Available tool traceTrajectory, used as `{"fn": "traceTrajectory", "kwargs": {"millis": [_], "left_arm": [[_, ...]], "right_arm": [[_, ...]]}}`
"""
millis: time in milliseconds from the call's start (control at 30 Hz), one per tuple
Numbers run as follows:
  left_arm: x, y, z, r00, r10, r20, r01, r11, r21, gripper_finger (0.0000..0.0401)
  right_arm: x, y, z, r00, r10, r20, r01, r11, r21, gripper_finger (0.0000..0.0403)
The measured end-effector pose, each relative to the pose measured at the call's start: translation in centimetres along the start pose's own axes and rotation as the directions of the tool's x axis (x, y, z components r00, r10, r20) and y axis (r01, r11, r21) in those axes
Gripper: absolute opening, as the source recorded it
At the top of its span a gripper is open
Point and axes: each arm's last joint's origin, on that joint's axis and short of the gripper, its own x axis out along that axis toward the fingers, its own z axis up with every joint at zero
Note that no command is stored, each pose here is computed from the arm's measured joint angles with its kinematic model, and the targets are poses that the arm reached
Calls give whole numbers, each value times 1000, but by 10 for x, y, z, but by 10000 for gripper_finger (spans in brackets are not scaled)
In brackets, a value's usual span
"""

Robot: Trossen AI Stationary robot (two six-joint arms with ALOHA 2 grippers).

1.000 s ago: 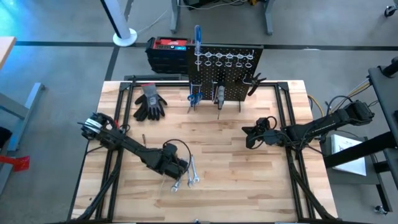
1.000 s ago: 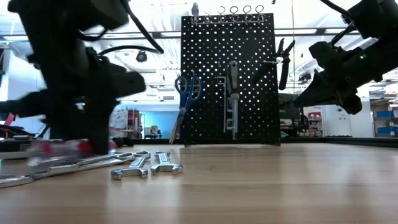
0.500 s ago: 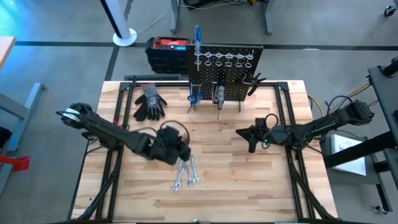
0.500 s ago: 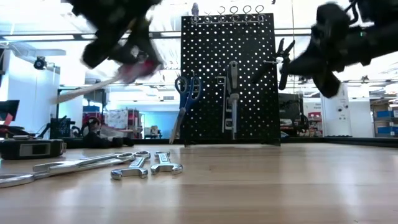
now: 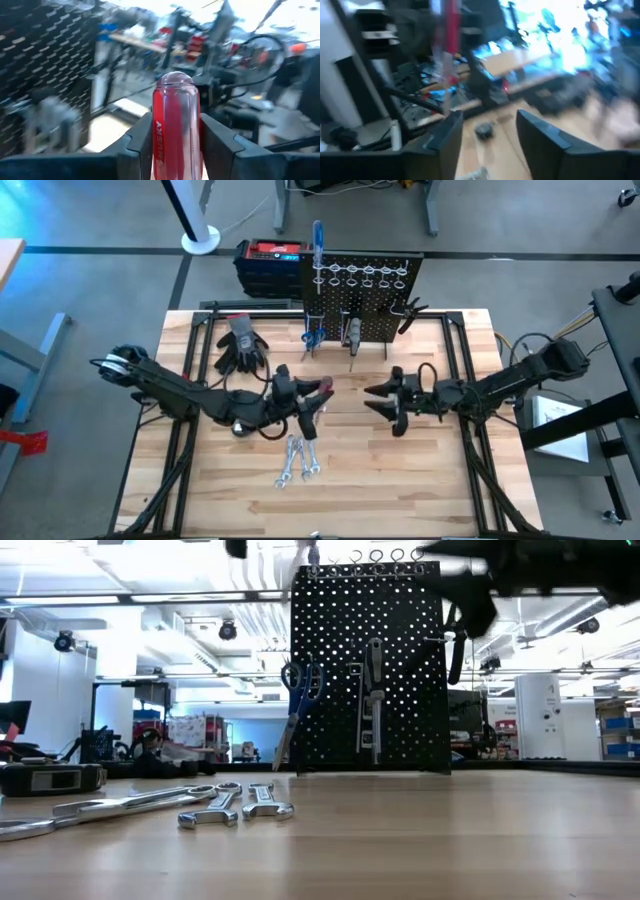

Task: Hang tools onto peg board
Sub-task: Hang the red screwdriver on the peg board

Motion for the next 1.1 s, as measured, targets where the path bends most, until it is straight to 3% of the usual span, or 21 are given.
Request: {"fn": "traceTrajectory", "kwargs": {"millis": [133,267,467,733,1100], "left_arm": [[6,-1,3,995,-82,50,82,997,1,112],[7,-1,8,990,-96,107,91,994,58,112],[5,-4,16,970,-176,167,161,982,100,112],[6,-4,16,970,-181,163,155,975,160,112],[9,0,16,973,-170,155,141,973,181,112]], "right_arm": [[25,12,10,998,44,44,-38,992,-123,214],[47,21,19,995,86,57,-74,981,-181,226],[72,19,30,991,117,64,-106,982,-156,223],[87,14,44,964,259,57,-253,963,-89,220],[106,12,44,962,272,-11,-272,960,-69,180]]}}
